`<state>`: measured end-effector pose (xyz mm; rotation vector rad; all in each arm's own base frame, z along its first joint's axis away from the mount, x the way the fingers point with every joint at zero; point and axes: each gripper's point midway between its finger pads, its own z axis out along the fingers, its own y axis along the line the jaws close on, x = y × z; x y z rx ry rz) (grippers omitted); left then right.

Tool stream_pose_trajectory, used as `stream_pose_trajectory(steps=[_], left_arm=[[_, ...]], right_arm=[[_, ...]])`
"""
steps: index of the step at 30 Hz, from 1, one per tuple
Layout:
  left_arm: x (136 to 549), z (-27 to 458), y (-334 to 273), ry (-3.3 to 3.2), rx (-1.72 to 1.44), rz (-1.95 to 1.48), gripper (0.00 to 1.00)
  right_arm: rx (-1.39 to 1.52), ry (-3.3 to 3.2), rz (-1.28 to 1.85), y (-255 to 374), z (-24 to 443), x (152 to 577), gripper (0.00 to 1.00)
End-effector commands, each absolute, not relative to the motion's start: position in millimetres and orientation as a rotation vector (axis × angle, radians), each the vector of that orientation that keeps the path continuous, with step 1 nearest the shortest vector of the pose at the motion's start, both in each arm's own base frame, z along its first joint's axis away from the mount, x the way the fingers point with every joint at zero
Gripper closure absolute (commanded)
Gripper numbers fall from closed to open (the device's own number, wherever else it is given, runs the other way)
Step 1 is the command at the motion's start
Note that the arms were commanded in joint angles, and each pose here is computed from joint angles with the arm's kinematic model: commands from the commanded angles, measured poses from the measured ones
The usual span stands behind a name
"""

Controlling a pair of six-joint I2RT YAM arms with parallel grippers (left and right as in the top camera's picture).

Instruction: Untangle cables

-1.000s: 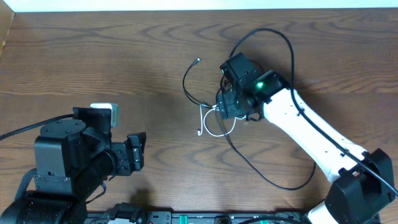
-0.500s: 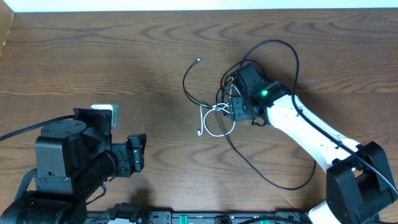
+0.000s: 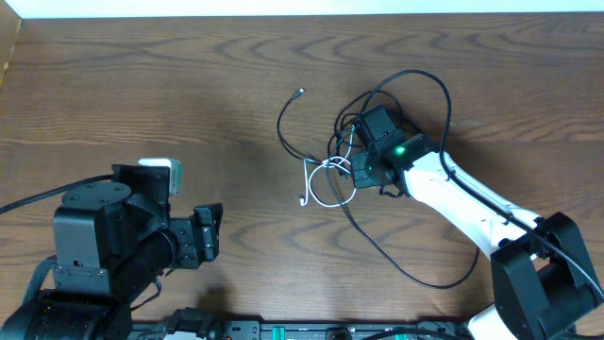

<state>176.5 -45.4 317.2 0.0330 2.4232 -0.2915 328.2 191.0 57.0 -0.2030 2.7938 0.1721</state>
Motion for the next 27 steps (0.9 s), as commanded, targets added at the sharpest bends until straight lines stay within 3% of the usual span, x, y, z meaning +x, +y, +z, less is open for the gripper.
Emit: stream_pose_trajectory(steps=[1, 6, 14, 18, 23, 27], left_arm=[[175.6, 322.3, -44.9, 2.408, 0.036, -0.292, 0.2], [175.7, 322.4, -45.0, 2.408, 0.036, -0.292, 0.2], [175.6, 322.3, -44.9, 2.408, 0.036, -0.292, 0.2], [175.7, 322.3, -45.0, 2.408, 0.036, -0.292, 0.2], [175.6, 321.8, -46.1, 2.41, 0.039, -0.3, 0.2], [174.9, 322.0, -51.3, 2.412, 0.054, -0.337, 0.2]], right_arm=[[-0.227, 2.816, 0.192, 196.3, 55.9, 320.4, 0.99], [-0.267, 2.814, 0.168, 192.5, 110.8, 316.8, 0.99], [-0.325, 2.396, 0.254, 189.1, 334.5, 333.8, 0.99], [-0.307, 2.205, 0.357, 187.3, 419.1, 324.1, 0.99], [-0.398, 2.078, 0.47, 194.8, 467.0, 304.3, 0.99], [-0.421, 2.15, 0.445, 192.6, 449.7, 299.8, 0.99]])
